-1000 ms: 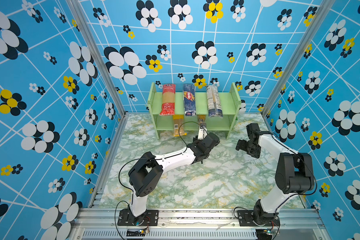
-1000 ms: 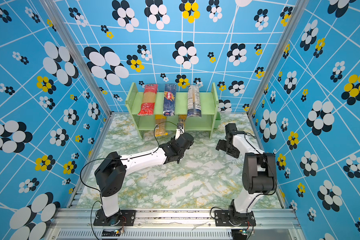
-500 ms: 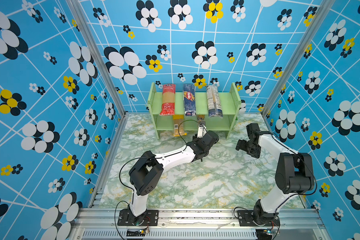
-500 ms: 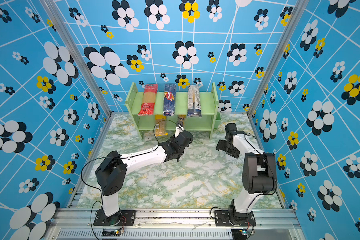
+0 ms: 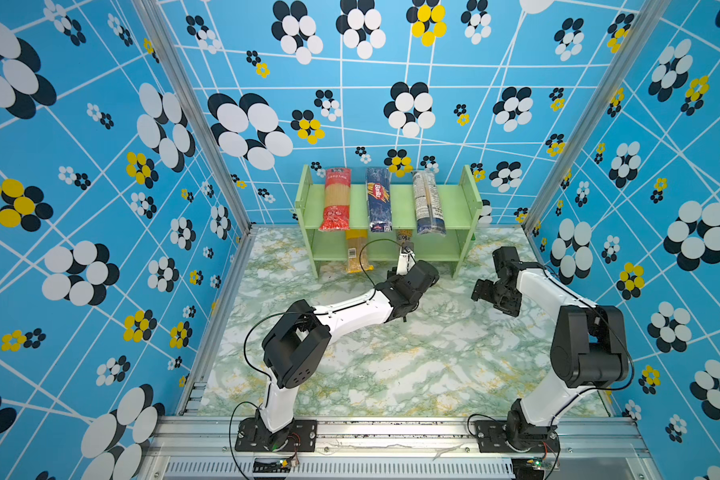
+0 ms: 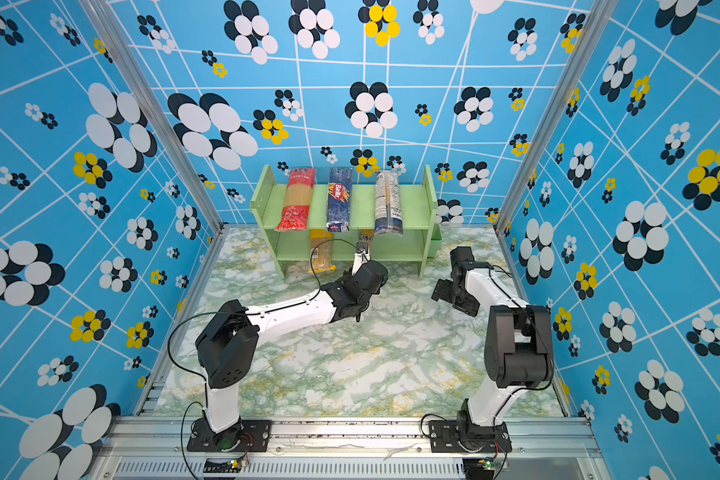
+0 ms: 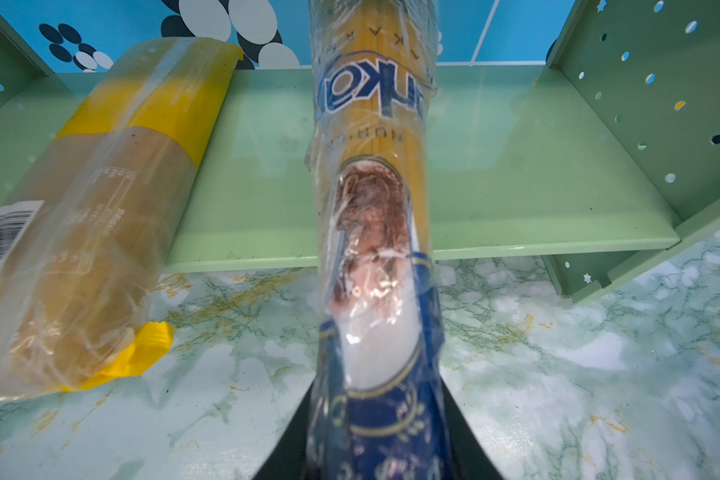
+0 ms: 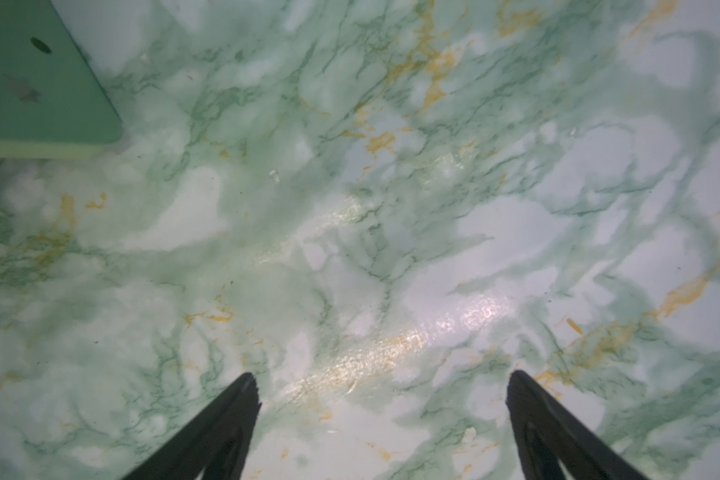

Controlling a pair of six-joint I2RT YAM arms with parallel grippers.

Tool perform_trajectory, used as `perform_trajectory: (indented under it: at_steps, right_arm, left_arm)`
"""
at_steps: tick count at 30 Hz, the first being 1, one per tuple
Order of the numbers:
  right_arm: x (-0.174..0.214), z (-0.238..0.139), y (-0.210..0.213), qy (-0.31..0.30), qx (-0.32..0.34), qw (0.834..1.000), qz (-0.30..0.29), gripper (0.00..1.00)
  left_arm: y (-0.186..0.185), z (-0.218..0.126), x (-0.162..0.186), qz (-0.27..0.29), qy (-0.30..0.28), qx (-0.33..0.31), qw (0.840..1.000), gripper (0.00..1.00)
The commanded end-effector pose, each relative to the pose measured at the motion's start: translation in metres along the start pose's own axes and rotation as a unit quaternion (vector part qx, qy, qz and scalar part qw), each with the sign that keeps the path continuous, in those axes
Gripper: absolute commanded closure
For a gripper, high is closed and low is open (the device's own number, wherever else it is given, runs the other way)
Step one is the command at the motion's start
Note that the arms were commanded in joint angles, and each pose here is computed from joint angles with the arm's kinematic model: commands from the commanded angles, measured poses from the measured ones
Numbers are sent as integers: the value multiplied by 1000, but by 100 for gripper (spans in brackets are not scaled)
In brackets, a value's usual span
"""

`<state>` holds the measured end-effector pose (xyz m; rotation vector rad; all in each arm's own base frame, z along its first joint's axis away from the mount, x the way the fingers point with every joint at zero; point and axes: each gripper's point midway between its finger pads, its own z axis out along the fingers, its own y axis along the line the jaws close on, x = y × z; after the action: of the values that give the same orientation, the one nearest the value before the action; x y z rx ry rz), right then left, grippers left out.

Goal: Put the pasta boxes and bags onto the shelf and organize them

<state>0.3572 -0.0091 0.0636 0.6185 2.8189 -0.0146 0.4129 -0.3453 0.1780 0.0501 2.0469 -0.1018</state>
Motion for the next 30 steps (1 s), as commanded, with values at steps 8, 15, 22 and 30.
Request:
perform_trajectory:
  at_steps: [8,15,22,30]
  right_arm:
    - [9,6,-8,18,15,1000,-5,5]
    - [10,7,-9,18,16,1000,-5,5]
    - [8,7,-7,18,14,1000,-6,5]
    - [7,7,-7,19,14,1000,-6,5]
  left_arm:
    - [-4,-4,-69,-66,-88,6,994,100]
    - [-5,1,-67,-68,-85,4,994,100]
    - [-2,5,-66,-69,-82,1,994,100]
    - [-3,12,-64,-66,-75,0,995,89]
